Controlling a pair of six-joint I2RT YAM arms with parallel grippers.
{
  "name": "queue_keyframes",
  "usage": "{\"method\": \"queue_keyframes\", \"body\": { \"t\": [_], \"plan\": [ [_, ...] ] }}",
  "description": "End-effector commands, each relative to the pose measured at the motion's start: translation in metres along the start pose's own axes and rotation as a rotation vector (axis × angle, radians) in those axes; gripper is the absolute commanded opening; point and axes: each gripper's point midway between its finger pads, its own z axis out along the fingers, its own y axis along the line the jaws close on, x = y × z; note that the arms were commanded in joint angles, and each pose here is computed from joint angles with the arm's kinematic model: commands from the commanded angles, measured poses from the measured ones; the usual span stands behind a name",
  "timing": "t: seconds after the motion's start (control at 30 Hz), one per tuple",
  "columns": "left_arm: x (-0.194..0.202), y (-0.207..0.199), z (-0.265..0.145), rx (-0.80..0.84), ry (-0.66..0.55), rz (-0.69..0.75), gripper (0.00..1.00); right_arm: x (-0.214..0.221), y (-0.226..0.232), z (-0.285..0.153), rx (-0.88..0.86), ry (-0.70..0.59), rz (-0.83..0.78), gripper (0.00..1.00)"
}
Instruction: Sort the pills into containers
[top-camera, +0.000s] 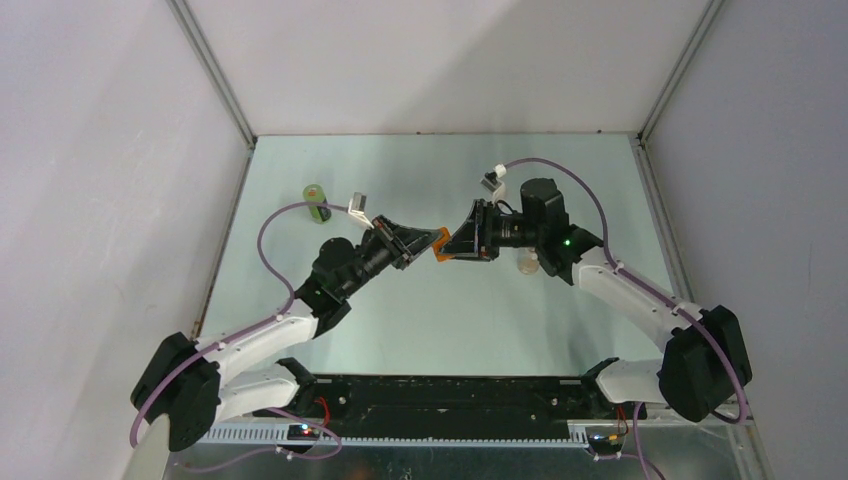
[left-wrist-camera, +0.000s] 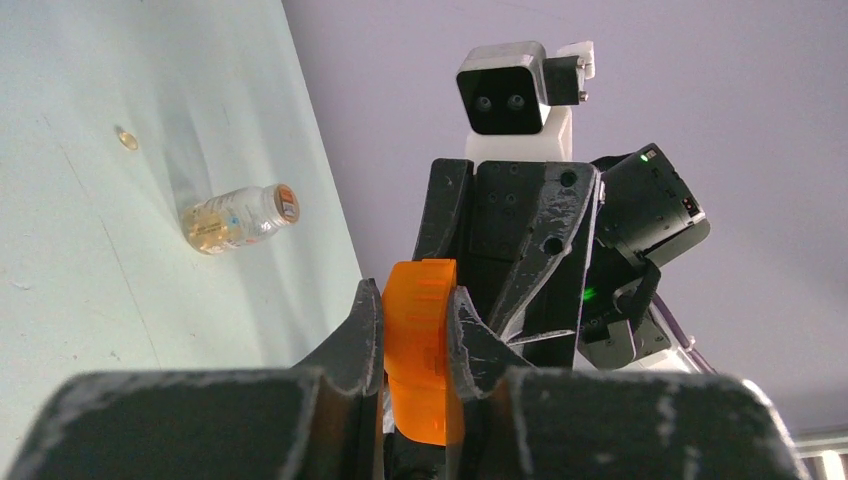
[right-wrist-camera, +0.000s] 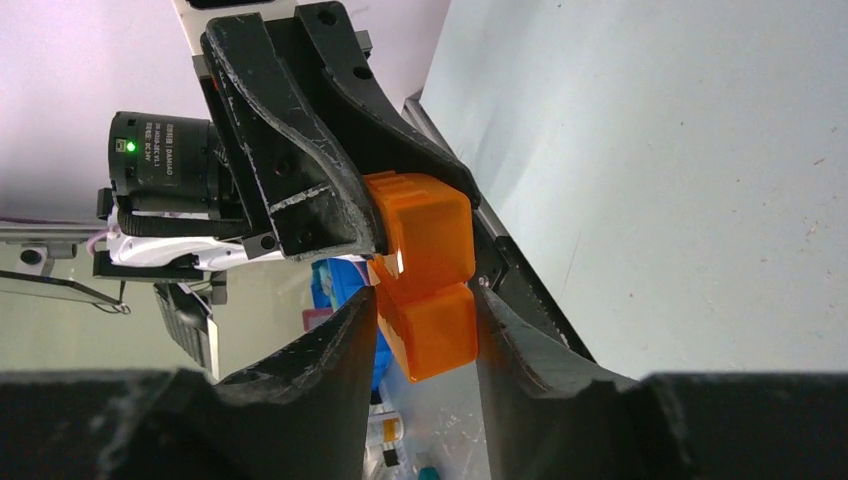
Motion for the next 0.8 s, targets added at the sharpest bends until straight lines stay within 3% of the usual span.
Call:
{"method": "queue_keyframes", "body": {
  "t": [0.0,0.37,0.63,0.77],
  "plan": [
    [-0.0106,-0.0358,0.0002,0.092,-0.018,0.008,0.00,0.0011,0.0077,0.0020,-0.044,0.008,-0.025,0.41],
    [-0.0106,-0.0357,-0.0002,0.090,-0.018,0.007,0.00,0.0024,0.0064,0.0033,-0.050,0.016,-0.029,0.27],
    [-0.0107,-0.0345,-0.0005,0.086,-0.019,0.012,0.00,0.0025,0.0039,0.0039,-0.039,0.014,-0.024,0.00],
    [-0.0103,-0.0338,-0.0009,0.084,-0.018,0.014,0.00,0.0020,0.0000,0.0041,-0.020,0.007,-0.022,0.00]
  ]
}}
